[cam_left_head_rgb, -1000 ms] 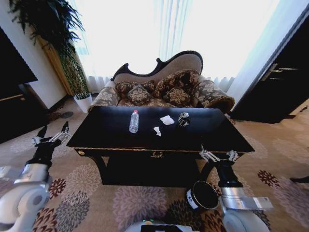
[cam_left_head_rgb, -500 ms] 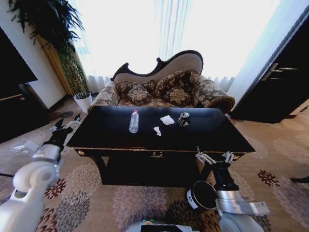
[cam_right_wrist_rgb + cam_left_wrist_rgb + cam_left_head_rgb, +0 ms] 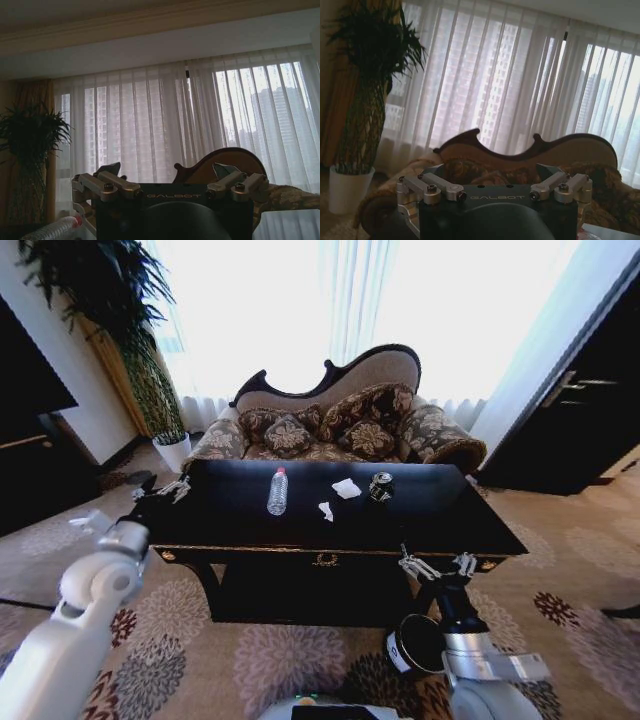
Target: Move to the front of the table and place the trash on the table into the trash bin.
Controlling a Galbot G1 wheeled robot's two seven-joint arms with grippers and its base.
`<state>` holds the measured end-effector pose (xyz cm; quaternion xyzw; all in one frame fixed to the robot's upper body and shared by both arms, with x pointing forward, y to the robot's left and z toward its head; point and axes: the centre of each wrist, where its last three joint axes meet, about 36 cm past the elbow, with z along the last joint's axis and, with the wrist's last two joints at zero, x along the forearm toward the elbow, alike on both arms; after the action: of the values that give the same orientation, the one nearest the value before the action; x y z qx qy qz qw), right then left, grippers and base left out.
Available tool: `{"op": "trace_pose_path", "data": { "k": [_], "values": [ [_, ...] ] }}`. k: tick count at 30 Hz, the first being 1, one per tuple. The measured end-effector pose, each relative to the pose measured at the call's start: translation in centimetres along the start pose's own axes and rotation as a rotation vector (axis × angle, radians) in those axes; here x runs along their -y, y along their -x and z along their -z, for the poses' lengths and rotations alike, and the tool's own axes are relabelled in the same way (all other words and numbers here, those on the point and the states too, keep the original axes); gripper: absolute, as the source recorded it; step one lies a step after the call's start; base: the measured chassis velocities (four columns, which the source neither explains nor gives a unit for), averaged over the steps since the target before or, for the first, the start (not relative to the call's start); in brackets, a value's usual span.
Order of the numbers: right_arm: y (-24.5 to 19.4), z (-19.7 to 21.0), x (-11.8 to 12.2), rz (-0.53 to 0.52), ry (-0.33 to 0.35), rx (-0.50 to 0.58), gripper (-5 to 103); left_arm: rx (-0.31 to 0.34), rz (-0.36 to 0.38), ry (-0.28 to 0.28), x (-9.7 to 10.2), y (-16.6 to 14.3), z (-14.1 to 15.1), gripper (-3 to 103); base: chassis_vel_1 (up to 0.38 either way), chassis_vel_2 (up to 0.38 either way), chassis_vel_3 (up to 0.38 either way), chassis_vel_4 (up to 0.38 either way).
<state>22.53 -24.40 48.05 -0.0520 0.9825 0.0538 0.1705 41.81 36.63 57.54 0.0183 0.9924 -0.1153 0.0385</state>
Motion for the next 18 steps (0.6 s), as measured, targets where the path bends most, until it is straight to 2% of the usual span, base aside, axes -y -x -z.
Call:
{"op": "trace_pose_path", "data": {
  "k": [8,12,15,18],
  "values": [
    [0.1,-1.2,-0.1,0.015,-0.007,-0.035,100,-0.081,-0.021,-0.039,2.6,3.5,-1.7,100,0.000,0.000,0.000,0.000],
    [0.0,-2.2,0.1,0.019,-0.022,-0.062,100,-0.095,-0.076,-0.013,4.3,6.2,-2.3,100,0.000,0.000,0.000,0.000],
    [0.0,-2.6,0.2,0.019,-0.026,-0.073,100,-0.101,-0.098,0.001,5.2,6.8,-2.5,100,0.000,0.000,0.000,0.000],
    [0.0,-3.5,0.3,0.023,-0.028,-0.088,100,-0.137,-0.132,0.020,7.2,7.7,-3.5,100,0.000,0.000,0.000,0.000]
  ]
}}
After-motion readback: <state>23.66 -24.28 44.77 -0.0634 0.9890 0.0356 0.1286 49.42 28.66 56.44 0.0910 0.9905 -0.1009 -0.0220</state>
